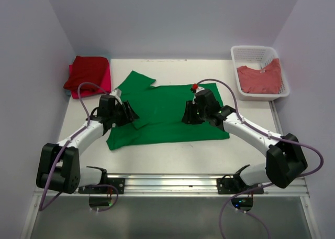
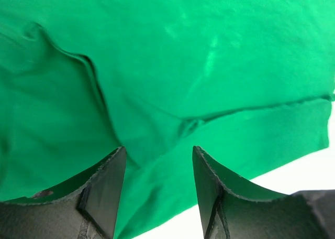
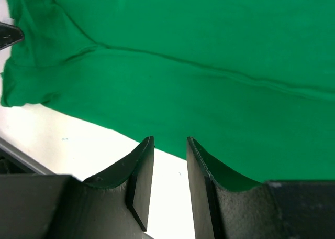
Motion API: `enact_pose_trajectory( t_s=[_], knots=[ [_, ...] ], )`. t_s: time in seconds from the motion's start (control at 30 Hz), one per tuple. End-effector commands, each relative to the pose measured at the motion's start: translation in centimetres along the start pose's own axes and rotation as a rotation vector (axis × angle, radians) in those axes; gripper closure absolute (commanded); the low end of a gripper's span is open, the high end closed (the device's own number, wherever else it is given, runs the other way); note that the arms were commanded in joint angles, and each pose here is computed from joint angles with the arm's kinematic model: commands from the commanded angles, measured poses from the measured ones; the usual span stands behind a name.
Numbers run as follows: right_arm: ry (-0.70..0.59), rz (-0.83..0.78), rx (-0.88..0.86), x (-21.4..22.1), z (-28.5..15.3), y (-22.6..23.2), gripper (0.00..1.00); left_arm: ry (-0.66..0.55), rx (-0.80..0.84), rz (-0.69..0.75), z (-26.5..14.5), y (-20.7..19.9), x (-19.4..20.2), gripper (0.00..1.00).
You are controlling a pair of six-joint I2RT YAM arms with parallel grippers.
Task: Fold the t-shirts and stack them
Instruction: Fold the flattened tshirt in 1/3 of the way
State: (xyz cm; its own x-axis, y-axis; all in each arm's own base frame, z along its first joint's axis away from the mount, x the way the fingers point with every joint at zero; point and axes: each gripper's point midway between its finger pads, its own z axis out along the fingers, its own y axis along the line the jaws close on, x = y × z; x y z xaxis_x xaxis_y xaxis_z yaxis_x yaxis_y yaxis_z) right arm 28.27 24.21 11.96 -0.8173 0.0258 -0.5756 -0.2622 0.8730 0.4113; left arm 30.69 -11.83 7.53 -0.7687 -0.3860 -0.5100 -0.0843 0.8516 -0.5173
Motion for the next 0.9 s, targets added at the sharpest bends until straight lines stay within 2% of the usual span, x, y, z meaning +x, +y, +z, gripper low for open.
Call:
enact_pose_trajectory(
  t_s=[0.0, 0.17, 0.37, 0.63, 0.87],
  knots=[
    [-0.061, 0.000, 0.032, -0.6, -1.1, -0.6, 0.65, 0.020, 0.131, -0.047, 0.3, -2.6, 0.3, 0.44],
    [-0.064, 0.004, 0.080, -0.3, -1.5, -1.6, 0.66, 0.103, 0.129, -0.118, -0.3, -3.1, 1.9, 0.47],
    [-0.050, 0.009, 0.124, 0.1, -1.1, -2.4, 0.66, 0.159, 0.081, -0.133, -1.4, -2.7, 3.6, 0.49],
    [-0.039, 0.023, 0.144, 0.2, -0.6, -2.8, 0.67, 0.115, -0.055, -0.132, -2.9, -0.3, 3.8, 0.49],
    [-0.034, 0.025, 0.146, 0.4, -0.6, -2.8, 0.67, 0.134, 0.027, -0.142, -0.6, -0.5, 5.1, 0.49]
  ],
)
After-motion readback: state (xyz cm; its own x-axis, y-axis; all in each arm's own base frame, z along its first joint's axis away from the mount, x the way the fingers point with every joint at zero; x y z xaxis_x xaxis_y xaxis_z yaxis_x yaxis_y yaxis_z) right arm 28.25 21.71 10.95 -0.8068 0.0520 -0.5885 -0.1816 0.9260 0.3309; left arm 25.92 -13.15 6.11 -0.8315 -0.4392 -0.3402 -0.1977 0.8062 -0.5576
